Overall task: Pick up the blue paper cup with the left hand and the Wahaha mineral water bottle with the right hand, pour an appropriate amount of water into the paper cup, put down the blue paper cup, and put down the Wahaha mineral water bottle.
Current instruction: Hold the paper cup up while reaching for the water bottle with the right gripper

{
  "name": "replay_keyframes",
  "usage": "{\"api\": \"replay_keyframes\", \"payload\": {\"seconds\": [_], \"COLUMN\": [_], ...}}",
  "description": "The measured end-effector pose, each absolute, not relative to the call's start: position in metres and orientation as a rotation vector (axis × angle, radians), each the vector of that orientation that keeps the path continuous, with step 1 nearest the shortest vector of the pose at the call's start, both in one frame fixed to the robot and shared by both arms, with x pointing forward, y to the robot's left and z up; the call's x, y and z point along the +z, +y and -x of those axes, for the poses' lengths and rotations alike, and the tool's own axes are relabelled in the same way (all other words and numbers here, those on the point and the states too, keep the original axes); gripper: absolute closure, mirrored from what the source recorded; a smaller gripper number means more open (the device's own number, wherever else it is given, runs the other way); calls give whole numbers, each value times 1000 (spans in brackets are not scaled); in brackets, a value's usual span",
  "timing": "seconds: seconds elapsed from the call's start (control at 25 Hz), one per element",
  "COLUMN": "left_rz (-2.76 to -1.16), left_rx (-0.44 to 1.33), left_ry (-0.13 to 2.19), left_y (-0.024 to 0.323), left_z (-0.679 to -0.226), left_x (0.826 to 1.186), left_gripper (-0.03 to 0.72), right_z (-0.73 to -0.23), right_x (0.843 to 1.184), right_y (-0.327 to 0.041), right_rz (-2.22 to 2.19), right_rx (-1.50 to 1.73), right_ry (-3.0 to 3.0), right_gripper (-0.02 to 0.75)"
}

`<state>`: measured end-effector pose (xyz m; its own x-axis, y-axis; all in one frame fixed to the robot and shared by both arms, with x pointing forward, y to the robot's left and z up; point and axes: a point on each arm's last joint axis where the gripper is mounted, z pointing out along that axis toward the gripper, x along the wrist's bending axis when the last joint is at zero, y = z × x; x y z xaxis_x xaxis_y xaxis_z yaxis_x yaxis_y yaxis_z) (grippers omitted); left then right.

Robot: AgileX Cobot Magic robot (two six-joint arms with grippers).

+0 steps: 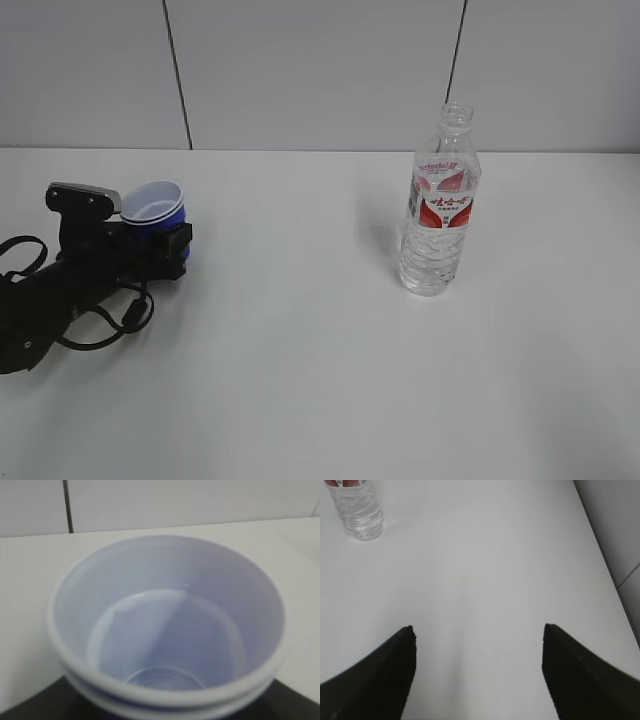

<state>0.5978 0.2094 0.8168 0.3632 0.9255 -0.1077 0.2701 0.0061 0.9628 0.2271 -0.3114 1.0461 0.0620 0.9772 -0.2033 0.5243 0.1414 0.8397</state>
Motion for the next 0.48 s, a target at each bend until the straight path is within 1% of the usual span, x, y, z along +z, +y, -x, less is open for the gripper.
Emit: {"api": "replay_keyframes", "payload": {"seconds": [0.16,0.36,0.48], "left_rz": [-1524,-1507,-1549], "left_rx": [726,744,741], "left_ry": [1065,939,855], "left_y": [205,200,198], "left_z": [-598,-601,-600], "left_x": [826,862,882], "left_gripper": [245,245,245], "right_z": [-227,-227,-227], "right_x": [1046,1046,1046], "right_y": [-311,-311,-311], "right_rz": [-1497,-1497,-1497], "right_rx": [679,679,679], "right_ry": [1578,1578,1578], "right_gripper": [150,150,150]}}
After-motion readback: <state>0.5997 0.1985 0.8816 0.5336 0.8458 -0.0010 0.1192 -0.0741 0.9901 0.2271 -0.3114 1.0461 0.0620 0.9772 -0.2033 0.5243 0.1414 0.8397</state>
